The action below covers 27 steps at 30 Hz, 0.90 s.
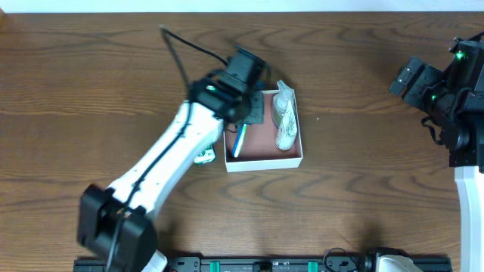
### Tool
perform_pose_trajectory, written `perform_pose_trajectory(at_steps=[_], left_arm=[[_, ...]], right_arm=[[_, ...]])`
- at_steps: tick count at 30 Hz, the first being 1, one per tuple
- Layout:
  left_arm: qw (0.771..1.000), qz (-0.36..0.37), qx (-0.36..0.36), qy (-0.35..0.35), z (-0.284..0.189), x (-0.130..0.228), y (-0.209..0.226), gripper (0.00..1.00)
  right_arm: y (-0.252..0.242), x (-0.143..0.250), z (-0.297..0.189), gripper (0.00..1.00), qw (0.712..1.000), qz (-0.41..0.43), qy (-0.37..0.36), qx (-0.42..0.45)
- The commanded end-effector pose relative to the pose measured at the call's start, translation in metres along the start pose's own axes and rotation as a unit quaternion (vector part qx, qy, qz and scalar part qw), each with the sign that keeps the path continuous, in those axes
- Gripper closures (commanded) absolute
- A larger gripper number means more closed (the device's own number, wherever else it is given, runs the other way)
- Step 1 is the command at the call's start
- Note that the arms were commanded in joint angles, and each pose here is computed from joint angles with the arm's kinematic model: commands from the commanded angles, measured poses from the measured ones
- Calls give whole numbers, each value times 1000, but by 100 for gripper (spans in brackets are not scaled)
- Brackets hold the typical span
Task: Pack container
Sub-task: 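Place the toothbrush into the box beside the razor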
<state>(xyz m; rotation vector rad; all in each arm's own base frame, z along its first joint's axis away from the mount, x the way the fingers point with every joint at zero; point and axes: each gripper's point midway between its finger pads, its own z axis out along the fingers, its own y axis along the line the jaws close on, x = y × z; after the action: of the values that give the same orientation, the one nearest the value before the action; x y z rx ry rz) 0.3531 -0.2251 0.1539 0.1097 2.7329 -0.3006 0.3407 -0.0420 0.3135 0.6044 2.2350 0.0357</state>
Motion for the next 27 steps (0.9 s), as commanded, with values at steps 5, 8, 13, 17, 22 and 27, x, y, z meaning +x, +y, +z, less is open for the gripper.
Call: perform_pose_trajectory(at_steps=[5,8,13,17,22,27], left_arm=[[997,-9,-67,27,51,13,13,94],[995,-26,-79,45,65,22,17,94],[993,-48,-88,56,78,27,20,86],[994,-69,-78,40,80,20,15,76],[993,-96,-52,49,81,21,5,70],[995,-77,-46,45,68,18,7,70]], right_arm=[[-1,-2,-1,1,1000,8,-2,1],[-1,-2,-1,1,1000,8,-2,1],[-1,-2,-1,1,1000,8,-2,1],[-1,-2,-1,1,1000,8,-2,1],[-1,-2,-1,1,1000,8,-2,1],[-1,-2,-1,1,1000,8,-2,1]])
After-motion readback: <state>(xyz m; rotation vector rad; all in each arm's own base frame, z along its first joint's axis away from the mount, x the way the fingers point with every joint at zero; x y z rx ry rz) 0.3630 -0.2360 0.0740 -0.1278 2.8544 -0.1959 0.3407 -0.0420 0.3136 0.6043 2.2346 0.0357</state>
